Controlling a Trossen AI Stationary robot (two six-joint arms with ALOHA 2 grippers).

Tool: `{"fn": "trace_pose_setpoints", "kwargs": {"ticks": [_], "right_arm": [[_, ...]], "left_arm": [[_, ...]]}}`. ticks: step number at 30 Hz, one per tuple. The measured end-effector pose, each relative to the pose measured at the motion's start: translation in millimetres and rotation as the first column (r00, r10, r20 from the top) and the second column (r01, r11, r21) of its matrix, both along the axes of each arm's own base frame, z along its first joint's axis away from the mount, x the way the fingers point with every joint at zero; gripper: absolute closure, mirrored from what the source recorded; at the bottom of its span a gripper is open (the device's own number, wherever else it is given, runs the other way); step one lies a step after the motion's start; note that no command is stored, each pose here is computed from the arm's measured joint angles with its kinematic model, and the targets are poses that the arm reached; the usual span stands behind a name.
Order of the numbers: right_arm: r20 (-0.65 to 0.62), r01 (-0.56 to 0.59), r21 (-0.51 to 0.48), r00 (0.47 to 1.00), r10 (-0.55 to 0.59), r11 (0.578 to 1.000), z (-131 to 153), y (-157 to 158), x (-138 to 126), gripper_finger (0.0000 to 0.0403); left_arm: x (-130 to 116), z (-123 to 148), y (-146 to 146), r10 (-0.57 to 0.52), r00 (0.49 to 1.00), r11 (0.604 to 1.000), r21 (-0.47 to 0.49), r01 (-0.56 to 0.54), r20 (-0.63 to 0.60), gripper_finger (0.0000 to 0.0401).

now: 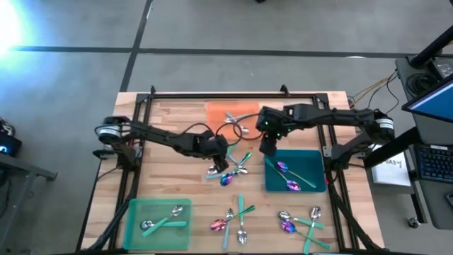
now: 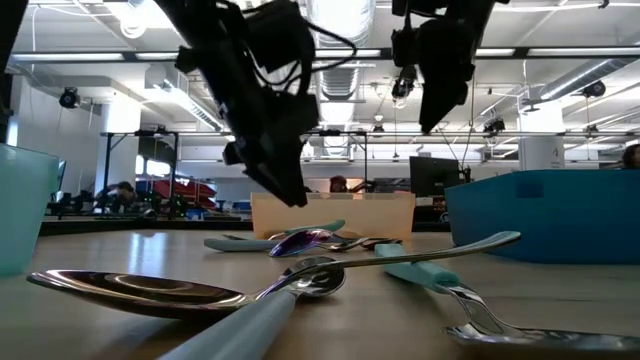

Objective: Sort silverware by color (type)
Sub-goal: Put the green spoon into the green bin

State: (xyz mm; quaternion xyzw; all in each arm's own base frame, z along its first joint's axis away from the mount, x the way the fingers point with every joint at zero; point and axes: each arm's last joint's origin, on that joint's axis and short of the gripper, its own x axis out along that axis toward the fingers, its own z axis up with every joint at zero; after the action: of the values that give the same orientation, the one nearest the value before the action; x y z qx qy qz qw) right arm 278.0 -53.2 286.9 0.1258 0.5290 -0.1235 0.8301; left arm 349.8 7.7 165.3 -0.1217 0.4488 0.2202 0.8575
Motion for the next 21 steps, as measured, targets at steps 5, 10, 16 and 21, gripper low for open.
{"fn": "trace_pose_setpoints", "kwargs": {"ticks": [5,10,16,21], "right_arm": [[-0.013,-0.01,-0.004,1.0,0.01,1.0,-0.4,3.7,-0.8,0.0267],[-0.023,-0.012,-0.003,1.0,0.012,1.0,-2.0,3.7,-0.3,0.0273],[-0.025,-0.02,-0.007,0.999,0.02,1.0,-2.0,3.7,-0.4,0.0271],[-0.025,-0.027,-0.01,0.999,0.027,1.0,-2.1,3.7,-0.4,0.0278]], "left_arm": [[3.9,-14.2,0.0,0.066,0.998,0.997,-0.037,-0.066,-0.008,0.0272],[5.8,-24.4,-1.5,0.145,0.989,0.986,-0.085,-0.146,-0.011,0.0272],[6.5,-34.7,-1.8,0.181,0.983,0.978,-0.093,-0.184,-0.035,0.0272],[7.2,-40.3,-1.7,0.19,0.981,0.977,-0.089,-0.193,-0.047,0.0276]]}}
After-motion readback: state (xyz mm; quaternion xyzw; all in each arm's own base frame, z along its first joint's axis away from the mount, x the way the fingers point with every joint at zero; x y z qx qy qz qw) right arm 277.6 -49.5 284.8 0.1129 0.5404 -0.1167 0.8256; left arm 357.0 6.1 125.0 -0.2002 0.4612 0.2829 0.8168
